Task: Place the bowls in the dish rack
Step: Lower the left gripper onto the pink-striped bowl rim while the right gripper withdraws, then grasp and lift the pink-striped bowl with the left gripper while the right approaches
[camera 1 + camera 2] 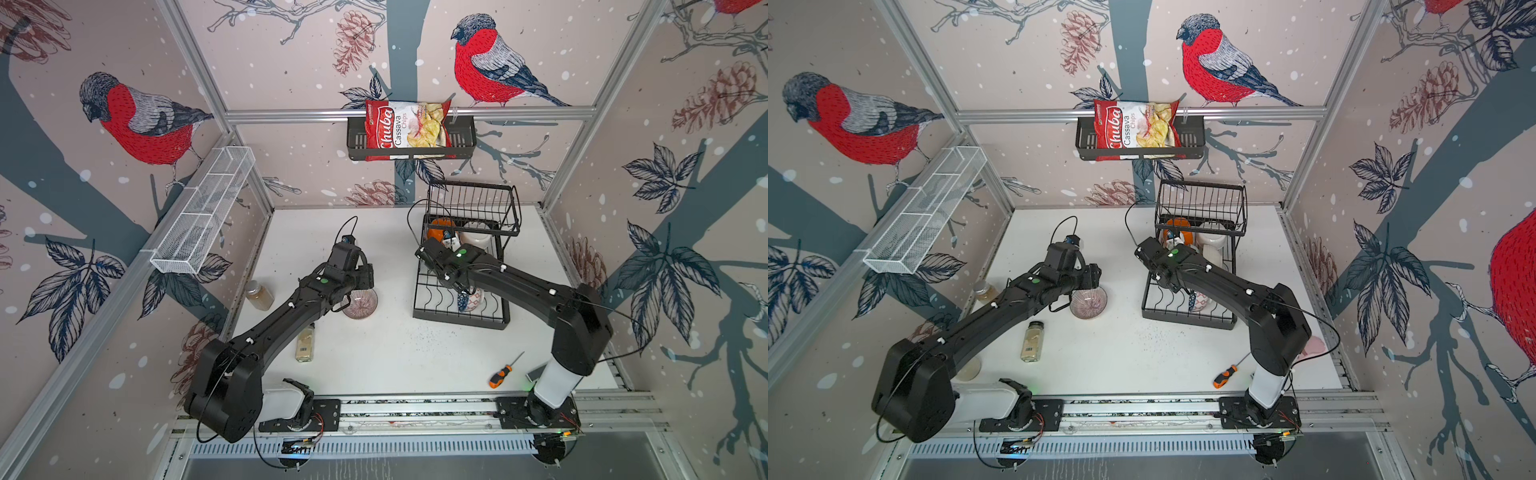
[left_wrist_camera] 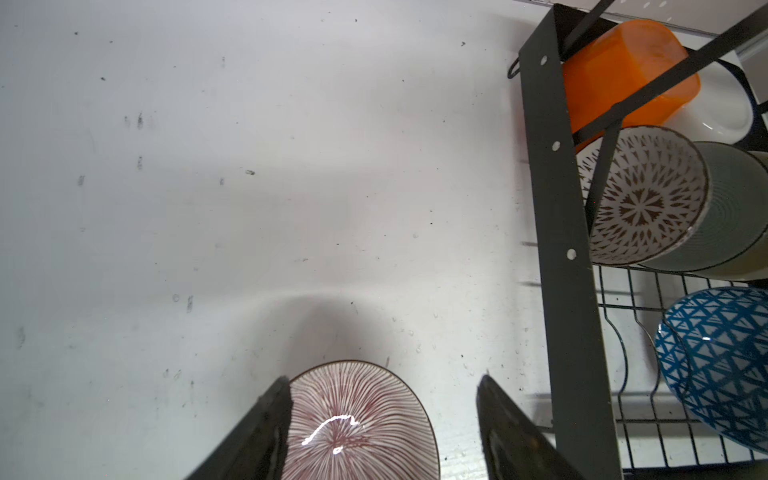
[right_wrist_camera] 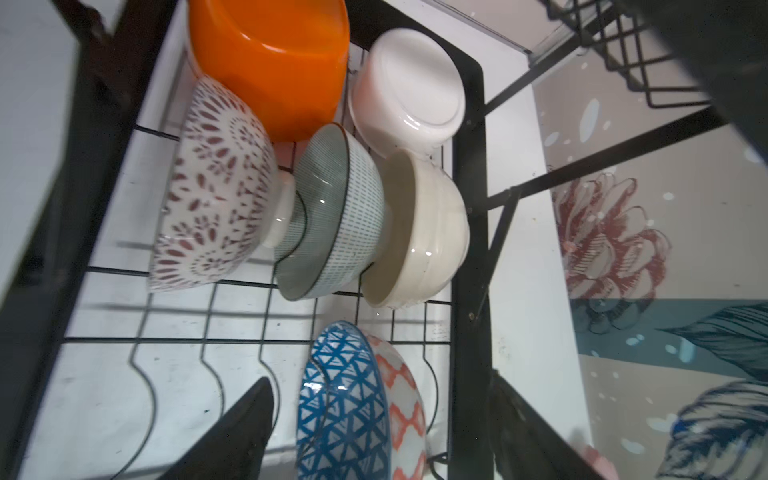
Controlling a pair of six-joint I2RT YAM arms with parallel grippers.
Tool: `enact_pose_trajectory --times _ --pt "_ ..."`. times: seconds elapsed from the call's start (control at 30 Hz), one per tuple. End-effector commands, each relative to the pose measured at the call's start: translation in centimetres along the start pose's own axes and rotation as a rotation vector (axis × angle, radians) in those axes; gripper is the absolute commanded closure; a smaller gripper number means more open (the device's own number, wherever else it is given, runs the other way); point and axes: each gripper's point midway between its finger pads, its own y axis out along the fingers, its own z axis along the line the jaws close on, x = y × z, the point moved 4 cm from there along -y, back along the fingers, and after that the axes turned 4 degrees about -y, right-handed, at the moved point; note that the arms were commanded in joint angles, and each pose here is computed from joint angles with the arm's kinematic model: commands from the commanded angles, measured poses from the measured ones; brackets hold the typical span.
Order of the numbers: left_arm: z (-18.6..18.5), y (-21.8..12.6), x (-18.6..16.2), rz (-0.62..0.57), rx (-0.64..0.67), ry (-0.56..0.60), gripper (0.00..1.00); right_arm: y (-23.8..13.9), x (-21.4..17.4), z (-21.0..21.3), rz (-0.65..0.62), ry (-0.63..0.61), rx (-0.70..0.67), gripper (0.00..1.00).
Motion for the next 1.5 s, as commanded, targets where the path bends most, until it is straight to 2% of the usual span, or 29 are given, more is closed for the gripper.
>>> enact_pose_trajectory --times 0.0,0.4,0.67,0.97,1.47 --pt "1.0 -0.6 0.1 -0.004 0.057 -0.023 0.29 -0.9 1.1 1.2 -0.059 0.019 0.140 0.19" --pt "4.4 -1.6 -1.4 0.023 0.185 -0.095 0.28 -4.0 2.8 3.8 -0.198 0.063 0.482 0.19" --pt "5.1 -1.2 -3.4 0.080 0.196 -0.128 0.31 -5.3 3.6 5.9 -0.250 0.058 0.656 0.19" --pt "5.8 0.0 -6.1 0.156 0.198 -0.154 0.38 -6.3 4.6 7.2 -0.285 0.055 0.750 0.19" --pt "6.5 1.8 -7.7 0.218 0.237 -0.156 0.53 -5.7 4.4 8.2 -0.275 0.040 0.772 0.19"
